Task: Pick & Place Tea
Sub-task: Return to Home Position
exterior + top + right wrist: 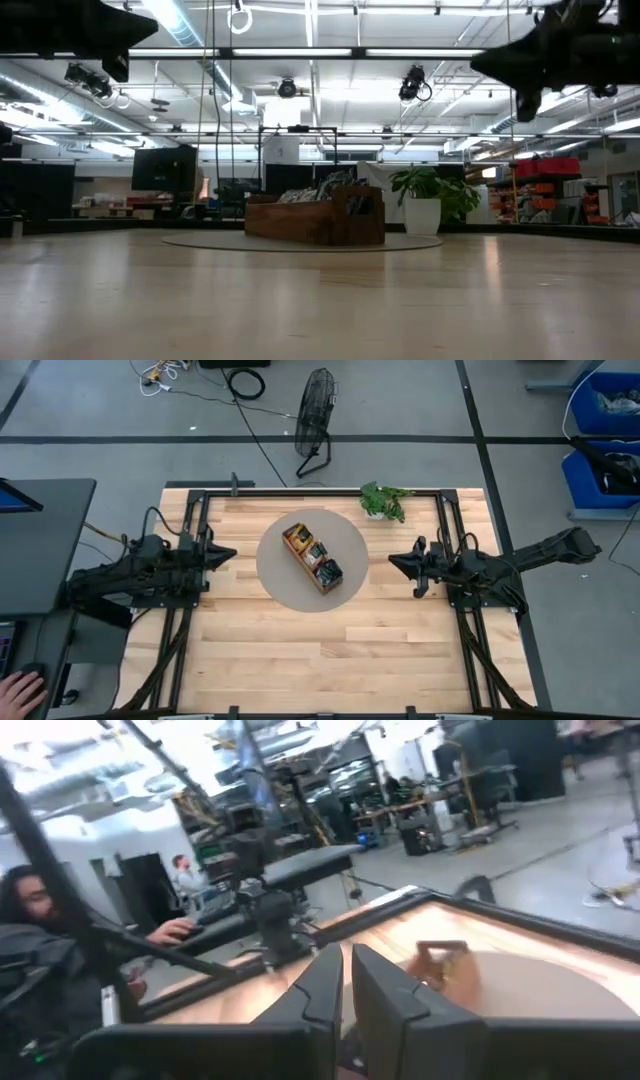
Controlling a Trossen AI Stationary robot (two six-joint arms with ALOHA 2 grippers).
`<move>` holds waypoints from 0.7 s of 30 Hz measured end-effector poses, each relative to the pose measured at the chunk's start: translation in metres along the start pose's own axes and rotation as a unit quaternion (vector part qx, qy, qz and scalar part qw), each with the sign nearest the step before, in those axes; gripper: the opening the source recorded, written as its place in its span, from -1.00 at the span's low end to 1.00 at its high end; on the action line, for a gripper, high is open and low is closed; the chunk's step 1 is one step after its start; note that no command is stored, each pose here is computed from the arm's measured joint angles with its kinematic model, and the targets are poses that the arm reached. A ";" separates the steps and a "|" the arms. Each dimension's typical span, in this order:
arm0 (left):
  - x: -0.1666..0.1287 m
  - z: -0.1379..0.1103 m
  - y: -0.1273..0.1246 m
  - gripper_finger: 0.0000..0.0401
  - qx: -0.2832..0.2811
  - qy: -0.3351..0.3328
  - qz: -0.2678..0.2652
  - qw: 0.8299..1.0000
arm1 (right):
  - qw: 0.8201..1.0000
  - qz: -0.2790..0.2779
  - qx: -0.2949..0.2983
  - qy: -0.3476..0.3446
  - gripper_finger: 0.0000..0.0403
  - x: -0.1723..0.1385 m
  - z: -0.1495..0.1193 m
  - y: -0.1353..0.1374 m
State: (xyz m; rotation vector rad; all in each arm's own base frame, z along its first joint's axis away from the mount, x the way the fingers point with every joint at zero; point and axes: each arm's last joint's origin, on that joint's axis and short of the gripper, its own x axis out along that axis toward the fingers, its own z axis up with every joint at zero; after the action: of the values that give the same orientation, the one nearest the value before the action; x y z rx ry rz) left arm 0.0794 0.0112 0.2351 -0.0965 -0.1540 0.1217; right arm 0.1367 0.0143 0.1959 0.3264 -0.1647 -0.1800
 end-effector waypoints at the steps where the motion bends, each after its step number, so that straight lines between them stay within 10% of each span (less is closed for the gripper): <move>1: 0.000 0.000 0.000 -0.92 0.000 0.000 0.000 1.000 | 1.000 -0.008 0.004 0.000 -0.83 -0.003 -0.004 -0.003; 21: -0.012 0.006 -0.001 -0.91 0.050 0.058 0.007 0.997 | 0.999 -0.013 -0.036 0.006 -0.83 -0.042 -0.004 -0.019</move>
State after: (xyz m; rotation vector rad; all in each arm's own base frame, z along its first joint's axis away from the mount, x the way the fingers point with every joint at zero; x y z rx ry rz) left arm 0.0670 0.0097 0.2390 -0.0047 -0.0321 0.1365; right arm 0.0938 0.0057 0.1805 0.2576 -0.1417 -0.2084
